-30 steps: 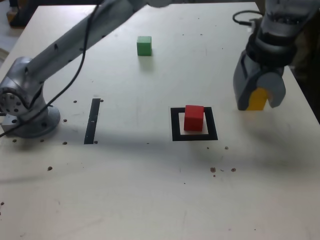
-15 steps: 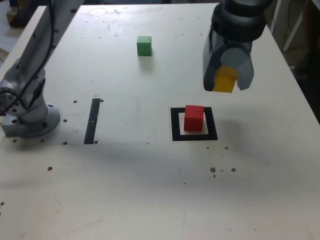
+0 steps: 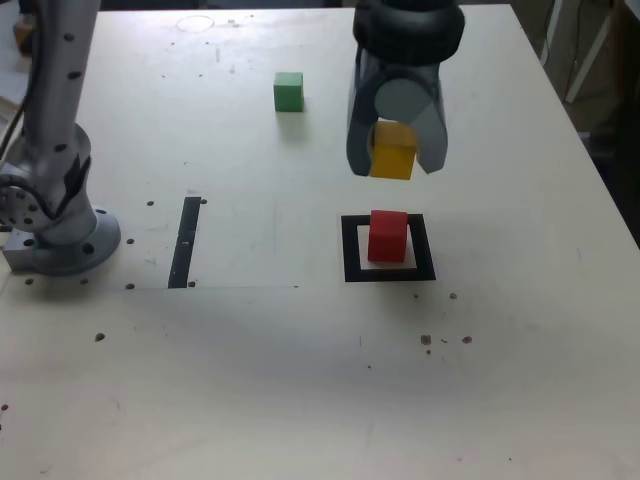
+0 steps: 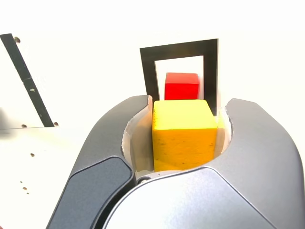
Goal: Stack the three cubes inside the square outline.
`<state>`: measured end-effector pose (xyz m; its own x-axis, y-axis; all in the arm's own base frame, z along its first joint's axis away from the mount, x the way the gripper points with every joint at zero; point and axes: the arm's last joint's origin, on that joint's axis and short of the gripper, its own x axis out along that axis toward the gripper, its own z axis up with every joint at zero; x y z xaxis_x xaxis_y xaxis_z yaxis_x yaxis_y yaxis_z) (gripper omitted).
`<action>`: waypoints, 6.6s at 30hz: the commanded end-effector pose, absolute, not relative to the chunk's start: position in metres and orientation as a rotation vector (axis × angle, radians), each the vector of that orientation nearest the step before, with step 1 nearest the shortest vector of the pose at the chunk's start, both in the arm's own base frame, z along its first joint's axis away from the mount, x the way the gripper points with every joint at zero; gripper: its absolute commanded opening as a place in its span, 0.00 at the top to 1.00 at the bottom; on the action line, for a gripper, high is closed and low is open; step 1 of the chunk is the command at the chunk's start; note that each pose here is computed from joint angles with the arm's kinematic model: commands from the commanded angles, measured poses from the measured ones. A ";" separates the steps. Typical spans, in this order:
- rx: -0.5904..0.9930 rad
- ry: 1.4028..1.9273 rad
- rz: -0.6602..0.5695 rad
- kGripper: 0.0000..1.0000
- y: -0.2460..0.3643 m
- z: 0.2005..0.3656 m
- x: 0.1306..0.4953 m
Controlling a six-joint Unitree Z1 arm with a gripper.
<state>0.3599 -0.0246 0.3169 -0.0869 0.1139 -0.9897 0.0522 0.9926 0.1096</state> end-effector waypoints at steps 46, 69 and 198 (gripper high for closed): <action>0.067 1.663 -0.001 0.70 -0.029 0.264 0.362; 0.067 1.664 0.008 0.01 -0.024 0.258 0.360; -0.014 1.940 0.009 0.70 0.295 0.221 0.274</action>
<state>0.2741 0.2994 0.2101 -0.3740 -0.0238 -0.9271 -0.0189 0.9997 -0.0181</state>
